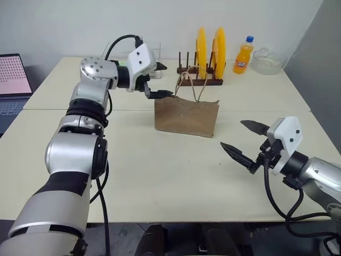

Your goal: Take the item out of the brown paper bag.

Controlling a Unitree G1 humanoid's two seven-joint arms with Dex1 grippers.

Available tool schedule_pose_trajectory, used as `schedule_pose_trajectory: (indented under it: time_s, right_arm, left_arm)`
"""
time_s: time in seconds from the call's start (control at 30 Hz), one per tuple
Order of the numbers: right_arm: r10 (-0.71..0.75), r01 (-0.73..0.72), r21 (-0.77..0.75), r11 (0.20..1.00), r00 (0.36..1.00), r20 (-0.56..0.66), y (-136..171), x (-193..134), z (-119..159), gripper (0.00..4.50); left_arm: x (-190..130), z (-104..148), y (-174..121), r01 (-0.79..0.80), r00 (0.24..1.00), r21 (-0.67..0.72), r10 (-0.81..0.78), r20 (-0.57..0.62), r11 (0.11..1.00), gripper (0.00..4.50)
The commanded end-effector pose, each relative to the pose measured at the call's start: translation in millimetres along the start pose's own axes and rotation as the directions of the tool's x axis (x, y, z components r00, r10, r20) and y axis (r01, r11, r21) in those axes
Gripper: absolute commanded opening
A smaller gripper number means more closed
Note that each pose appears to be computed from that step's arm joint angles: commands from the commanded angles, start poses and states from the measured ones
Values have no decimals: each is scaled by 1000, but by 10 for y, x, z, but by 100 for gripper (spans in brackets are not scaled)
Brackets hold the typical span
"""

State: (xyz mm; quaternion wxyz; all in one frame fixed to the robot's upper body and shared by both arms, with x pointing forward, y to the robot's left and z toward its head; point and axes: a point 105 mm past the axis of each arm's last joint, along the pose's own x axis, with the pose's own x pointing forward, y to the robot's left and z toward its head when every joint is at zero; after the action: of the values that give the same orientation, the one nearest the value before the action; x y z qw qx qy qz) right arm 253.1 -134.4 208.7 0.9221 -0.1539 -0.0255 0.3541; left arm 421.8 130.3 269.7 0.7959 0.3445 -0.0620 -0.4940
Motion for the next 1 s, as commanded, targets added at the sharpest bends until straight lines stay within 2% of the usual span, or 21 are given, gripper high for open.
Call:
schedule_pose_trajectory:
  time_s: [0.03, 0.2, 0.27, 0.33, 0.47, 0.57, 0.8, 0.93, 1.0]
  right_arm:
    - [-6, 8, -45, 999, 999, 44, -61, 43, 94, 450]
    - [8, -2, -87, 996, 998, 66, -148, 195, 133, 450]
    - [19, -12, -95, 995, 997, 68, -204, 250, 148, 450]
    - [26, -19, -108, 994, 998, 64, -288, 293, 156, 450]
    - [12, -4, -133, 991, 998, 61, -537, 403, 196, 450]
    - [-2, 12, -149, 989, 998, 68, -698, 470, 227, 394]
    - [14, -10, -266, 964, 1000, 14, -992, 891, 215, 142]
    - [3, -7, -329, 944, 1000, -14, -1161, 1186, 257, 3]
    - [-10, 0, -345, 938, 1000, -27, -1241, 1315, 280, 3]
  left_arm:
    - [-275, 165, 57, -92, 992, -1, 92, 89, 996, 447]
    - [-613, 113, -401, -166, 979, -109, 177, 102, 980, 447]
    - [-713, 127, -569, -233, 958, -205, 260, 117, 951, 447]
    - [-763, 156, -771, -244, 954, -242, 277, 115, 939, 447]
    - [-867, 281, -964, -318, 913, -342, 383, 141, 884, 447]
    - [-893, 385, -1173, -310, 907, -378, 390, 158, 873, 450]
    - [-878, 410, -1529, -234, 934, -445, 326, 143, 864, 450]
    - [-840, 485, -1559, -186, 941, -442, 289, 177, 878, 450]
    - [-830, 509, -1546, -182, 938, -440, 289, 189, 880, 450]
